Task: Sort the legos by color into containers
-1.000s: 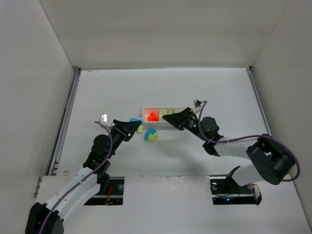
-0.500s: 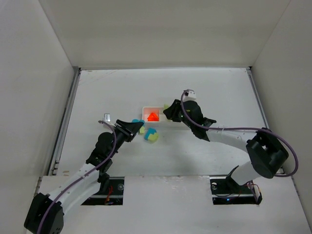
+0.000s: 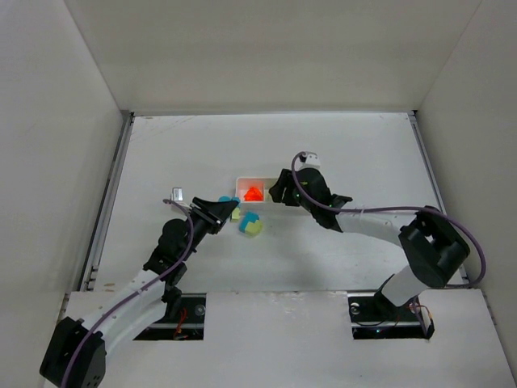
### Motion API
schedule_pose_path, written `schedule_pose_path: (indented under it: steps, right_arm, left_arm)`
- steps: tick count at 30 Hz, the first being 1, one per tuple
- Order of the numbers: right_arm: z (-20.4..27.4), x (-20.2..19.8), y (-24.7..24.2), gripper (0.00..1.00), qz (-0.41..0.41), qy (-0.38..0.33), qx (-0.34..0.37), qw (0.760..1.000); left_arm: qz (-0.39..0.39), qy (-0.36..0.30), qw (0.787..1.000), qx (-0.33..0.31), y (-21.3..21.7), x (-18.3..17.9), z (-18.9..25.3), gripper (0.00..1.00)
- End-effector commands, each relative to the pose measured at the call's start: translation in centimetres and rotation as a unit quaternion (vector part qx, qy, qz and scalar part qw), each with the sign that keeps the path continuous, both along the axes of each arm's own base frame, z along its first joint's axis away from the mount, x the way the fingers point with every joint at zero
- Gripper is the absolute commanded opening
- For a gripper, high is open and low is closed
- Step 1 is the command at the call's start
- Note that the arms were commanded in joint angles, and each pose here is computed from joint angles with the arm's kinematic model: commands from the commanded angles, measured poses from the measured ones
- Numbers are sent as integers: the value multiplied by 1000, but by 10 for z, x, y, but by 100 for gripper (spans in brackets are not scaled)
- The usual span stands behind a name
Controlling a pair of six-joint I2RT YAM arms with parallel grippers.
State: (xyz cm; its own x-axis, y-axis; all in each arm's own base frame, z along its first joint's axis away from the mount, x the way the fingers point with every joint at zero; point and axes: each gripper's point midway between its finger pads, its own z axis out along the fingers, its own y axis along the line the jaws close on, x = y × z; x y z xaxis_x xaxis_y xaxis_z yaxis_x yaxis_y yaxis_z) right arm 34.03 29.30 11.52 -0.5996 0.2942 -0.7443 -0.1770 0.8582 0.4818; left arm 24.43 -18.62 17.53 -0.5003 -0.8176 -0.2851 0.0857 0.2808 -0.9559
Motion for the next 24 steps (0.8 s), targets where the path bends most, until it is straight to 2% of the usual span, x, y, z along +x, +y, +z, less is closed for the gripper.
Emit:
schedule_pose_path:
  steps: [1, 4, 6, 9, 12, 14, 18, 24]
  right_arm:
    - [56, 1, 8, 64, 3, -61, 56, 997]
    - [78, -21, 10, 64, 17, -80, 103, 991]
    - [100, -46, 20, 63, 47, -95, 170, 980]
    - [134, -90, 44, 64, 121, -106, 285, 945]
    - [150, -122, 67, 74, 182, -99, 359, 910]
    - [153, -132, 78, 78, 205, -87, 386, 895]
    - [155, -140, 97, 79, 238, -63, 424, 871]
    - [148, -135, 106, 66, 238, -50, 429, 870]
  left_arm:
    - [1, -47, 998, -36, -3, 4, 38, 13]
    - [11, -46, 998, -47, 0, 5, 41, 13]
    - [14, -46, 997, -57, 1, 6, 44, 13]
    - [19, -49, 996, -77, 2, 7, 51, 14]
    - [17, -52, 994, -97, 1, 7, 58, 15]
    - [15, -53, 993, -108, 0, 6, 62, 15]
    - [11, -54, 992, -118, 0, 2, 63, 15]
    - [7, -56, 991, -125, 0, -3, 64, 15]
